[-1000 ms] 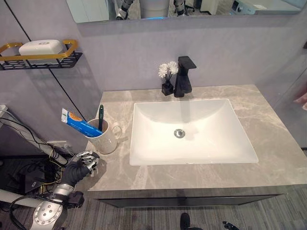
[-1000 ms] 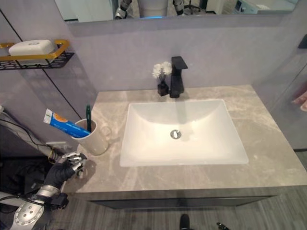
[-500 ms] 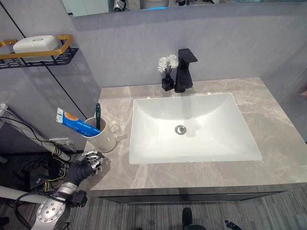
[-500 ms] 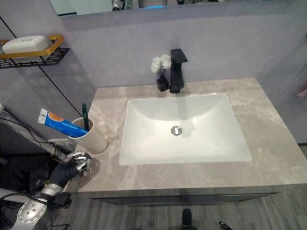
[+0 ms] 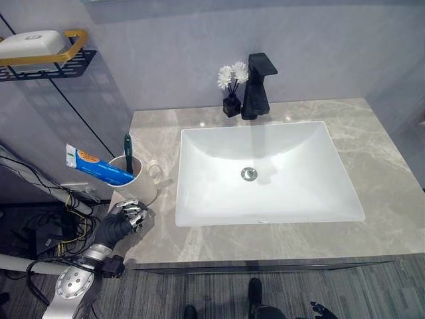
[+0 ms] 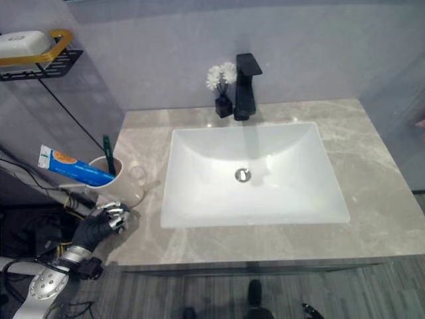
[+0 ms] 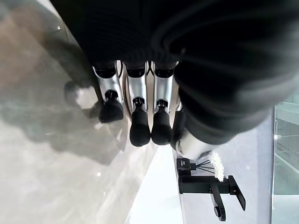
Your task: Put brush and paste in cup on sink, flatten towel.
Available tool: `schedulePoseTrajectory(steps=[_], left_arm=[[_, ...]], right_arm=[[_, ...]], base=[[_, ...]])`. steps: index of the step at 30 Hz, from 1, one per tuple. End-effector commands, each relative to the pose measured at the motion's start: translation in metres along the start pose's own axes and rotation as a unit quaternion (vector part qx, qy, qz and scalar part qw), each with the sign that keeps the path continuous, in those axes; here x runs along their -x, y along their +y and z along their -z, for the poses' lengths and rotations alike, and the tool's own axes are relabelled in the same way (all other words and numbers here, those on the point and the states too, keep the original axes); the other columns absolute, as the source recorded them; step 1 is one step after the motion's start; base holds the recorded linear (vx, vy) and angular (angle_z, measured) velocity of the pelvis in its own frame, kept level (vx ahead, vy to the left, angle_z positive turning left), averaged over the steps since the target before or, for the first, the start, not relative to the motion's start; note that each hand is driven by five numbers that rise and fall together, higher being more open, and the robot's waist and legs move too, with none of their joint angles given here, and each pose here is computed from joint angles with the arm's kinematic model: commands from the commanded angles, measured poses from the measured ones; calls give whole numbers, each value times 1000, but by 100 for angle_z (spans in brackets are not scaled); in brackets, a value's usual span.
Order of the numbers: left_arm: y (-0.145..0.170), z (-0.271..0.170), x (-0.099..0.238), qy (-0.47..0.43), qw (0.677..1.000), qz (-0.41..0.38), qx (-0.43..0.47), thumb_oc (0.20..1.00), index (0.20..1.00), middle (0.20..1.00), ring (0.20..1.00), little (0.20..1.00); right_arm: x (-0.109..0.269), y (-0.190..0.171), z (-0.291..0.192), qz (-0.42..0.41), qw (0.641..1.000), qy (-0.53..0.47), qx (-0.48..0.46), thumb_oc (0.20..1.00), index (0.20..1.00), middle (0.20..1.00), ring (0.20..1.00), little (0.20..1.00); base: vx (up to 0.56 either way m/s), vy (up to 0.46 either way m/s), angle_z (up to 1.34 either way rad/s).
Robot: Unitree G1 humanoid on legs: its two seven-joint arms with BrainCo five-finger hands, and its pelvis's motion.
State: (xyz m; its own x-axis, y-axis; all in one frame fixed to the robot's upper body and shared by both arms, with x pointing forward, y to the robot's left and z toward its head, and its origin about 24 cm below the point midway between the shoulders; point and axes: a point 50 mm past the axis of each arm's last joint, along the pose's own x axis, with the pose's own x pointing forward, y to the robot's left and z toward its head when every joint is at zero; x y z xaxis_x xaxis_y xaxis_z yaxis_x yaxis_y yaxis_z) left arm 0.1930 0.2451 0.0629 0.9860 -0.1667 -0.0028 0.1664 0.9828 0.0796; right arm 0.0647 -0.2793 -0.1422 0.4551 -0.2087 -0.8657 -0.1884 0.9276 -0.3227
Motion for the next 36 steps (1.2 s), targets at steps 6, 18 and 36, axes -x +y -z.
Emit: schedulePoseTrajectory(steps=[6, 18, 36], left_arm=[[8, -20, -8, -40, 998, -4, -45, 200, 200, 200, 200, 200], [21, -30, -19, -60, 995, -36, -74, 200, 200, 200, 200, 200], [30, -32, -20, -61, 994, -52, -70, 200, 200, 200, 200, 200]], right_arm=[[-8, 4, -25, -2, 999, -37, 5, 1000, 1000, 1000, 1000, 1000], [-10, 1, -36, 3, 999, -54, -5, 1000, 1000, 1000, 1000, 1000], [-10, 5, -28, -3, 999, -32, 7, 1000, 1000, 1000, 1000, 1000]], base=[[18, -2, -1], [23, -4, -5], [10, -3, -1]])
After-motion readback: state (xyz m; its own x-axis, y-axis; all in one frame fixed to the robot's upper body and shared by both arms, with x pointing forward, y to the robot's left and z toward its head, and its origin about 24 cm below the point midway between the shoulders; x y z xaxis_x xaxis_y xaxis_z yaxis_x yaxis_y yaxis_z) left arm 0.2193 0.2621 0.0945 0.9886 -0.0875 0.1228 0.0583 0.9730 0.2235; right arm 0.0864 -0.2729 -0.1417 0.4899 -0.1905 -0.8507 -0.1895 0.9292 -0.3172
